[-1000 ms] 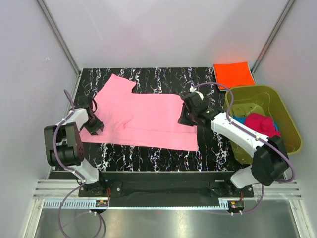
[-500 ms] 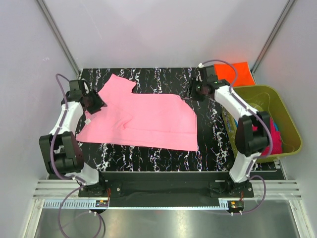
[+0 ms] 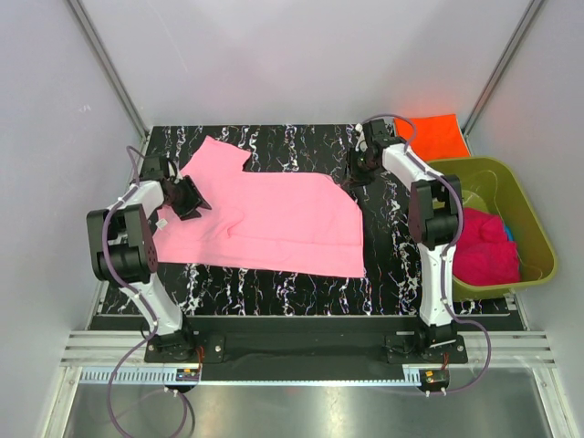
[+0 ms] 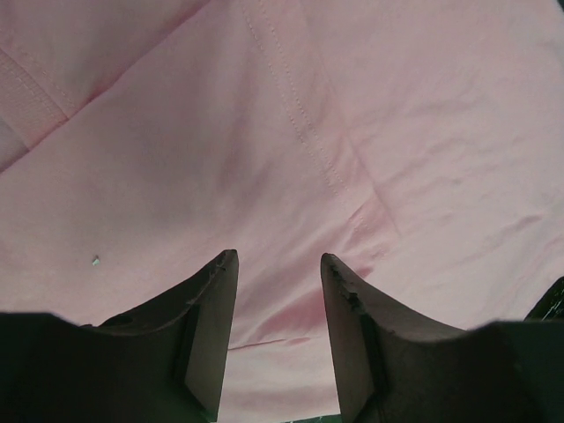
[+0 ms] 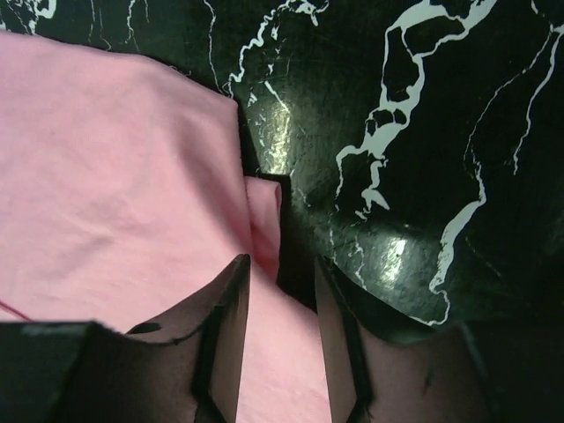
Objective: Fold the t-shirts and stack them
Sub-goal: Fold the tshirt
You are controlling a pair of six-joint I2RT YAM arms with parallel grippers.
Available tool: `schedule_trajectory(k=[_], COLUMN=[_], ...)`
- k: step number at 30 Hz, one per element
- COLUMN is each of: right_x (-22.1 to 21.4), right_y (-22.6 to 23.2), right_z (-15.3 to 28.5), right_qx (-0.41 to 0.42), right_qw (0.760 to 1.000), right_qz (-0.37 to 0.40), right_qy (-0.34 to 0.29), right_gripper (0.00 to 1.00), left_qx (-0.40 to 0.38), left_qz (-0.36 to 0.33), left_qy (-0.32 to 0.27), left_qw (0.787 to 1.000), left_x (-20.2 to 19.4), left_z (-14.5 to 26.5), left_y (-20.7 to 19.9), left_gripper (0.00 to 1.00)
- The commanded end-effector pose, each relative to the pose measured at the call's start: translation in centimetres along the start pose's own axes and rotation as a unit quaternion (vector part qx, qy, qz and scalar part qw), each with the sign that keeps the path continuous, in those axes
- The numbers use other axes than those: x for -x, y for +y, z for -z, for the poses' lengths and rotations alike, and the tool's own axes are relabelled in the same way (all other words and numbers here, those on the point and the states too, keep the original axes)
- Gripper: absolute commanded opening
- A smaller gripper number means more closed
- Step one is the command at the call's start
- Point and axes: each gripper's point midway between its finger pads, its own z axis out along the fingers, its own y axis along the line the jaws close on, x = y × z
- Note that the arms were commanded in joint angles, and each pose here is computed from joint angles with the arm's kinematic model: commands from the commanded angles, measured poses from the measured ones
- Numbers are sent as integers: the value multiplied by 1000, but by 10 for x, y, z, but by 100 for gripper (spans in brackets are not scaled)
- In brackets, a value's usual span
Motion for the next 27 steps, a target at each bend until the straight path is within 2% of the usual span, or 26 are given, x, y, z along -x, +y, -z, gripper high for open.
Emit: schedule_trajectory(k=[1,6,12,19,22,26,27], right_x=[9,1,-4,-6,-7,-2,-1], right_y=[4,13,12,12,14,10,8], right_z=[3,-5,-17,-21,-19,-12,-11], right_qx=[50,98,108,108,94,64,57], right_qw=[998,992,991,992,993,996,996], right_qz=[44,67,67,51,56,60,58], right_qy=[5,28,43,46,43,27,24], right_gripper=[44,50,49,36,27,10,1], left_qx=[-6,16,29,48,49,52,54], left_qz=[-15,-11,-12,-10,-9,-7,-8], left_qy=[-11,2,2,7,15,20,19], left_qw=[1000,1000,999,999,999,998,998], left_x=[7,1,0,-1,-4,-7,-6], left_z=[-3,-12,-14,-19,-23,-26,-26], left_y=[0,13,19,28,29,31,32], left_gripper=[48,48,48,48,48,48,48])
